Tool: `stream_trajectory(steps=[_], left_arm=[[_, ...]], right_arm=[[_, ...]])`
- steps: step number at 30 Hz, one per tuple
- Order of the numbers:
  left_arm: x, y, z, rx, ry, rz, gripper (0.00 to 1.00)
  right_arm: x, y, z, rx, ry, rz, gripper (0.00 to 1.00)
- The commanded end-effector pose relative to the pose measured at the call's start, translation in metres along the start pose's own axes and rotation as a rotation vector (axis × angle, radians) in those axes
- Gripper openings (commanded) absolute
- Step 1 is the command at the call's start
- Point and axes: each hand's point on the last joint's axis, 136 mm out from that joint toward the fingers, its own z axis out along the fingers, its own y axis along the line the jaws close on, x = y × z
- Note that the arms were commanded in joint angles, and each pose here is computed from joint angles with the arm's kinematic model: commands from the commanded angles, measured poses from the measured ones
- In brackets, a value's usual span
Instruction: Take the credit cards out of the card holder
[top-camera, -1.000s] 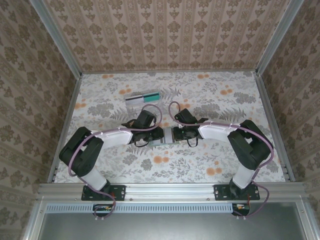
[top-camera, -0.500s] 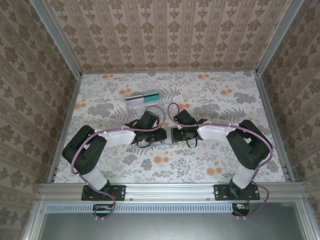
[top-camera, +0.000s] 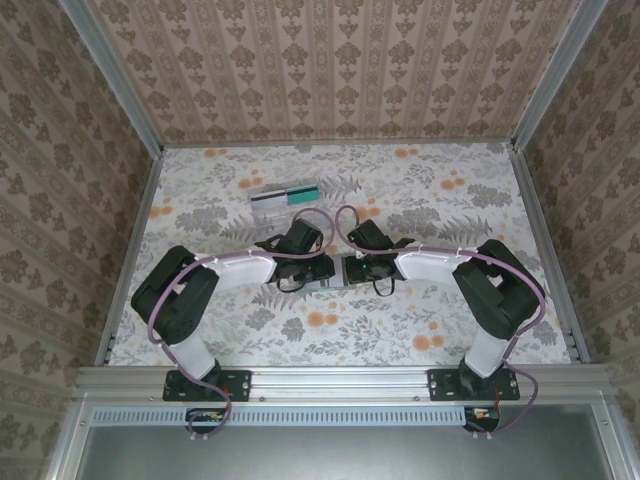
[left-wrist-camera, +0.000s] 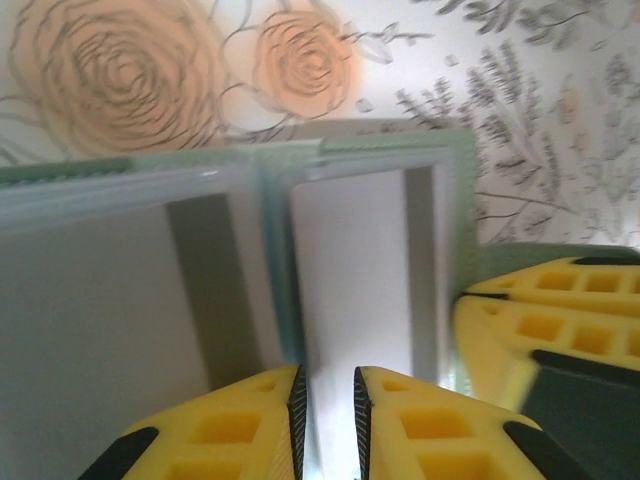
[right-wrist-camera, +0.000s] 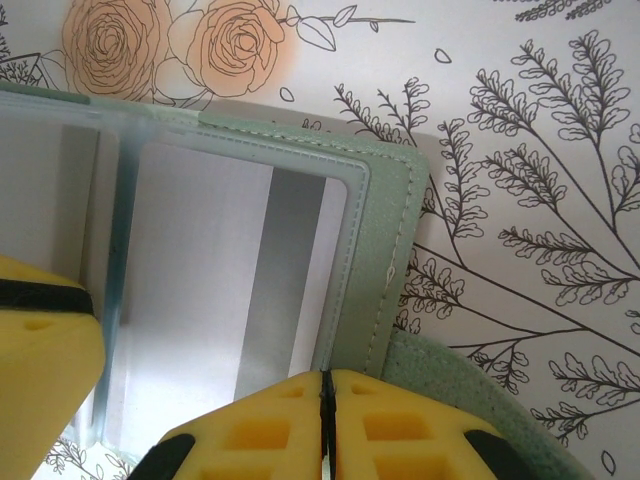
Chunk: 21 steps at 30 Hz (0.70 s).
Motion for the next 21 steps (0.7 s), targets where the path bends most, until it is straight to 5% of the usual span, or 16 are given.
stream_trajectory(steps=[1,21], left_arm=[[0.0023,0.0089,0.0026,-0.053,0.018,-0.004,0.23],[0.0037,0.0020,0.0070,-0.018,0.036,-0.005,0.22]], right_arm=[[0.0100,-0.0034,0.0037,0.015,0.024,-0.004,0.12],[0.0104,0.0052,0.0073,-0.010,0.029,0.000,0.13]])
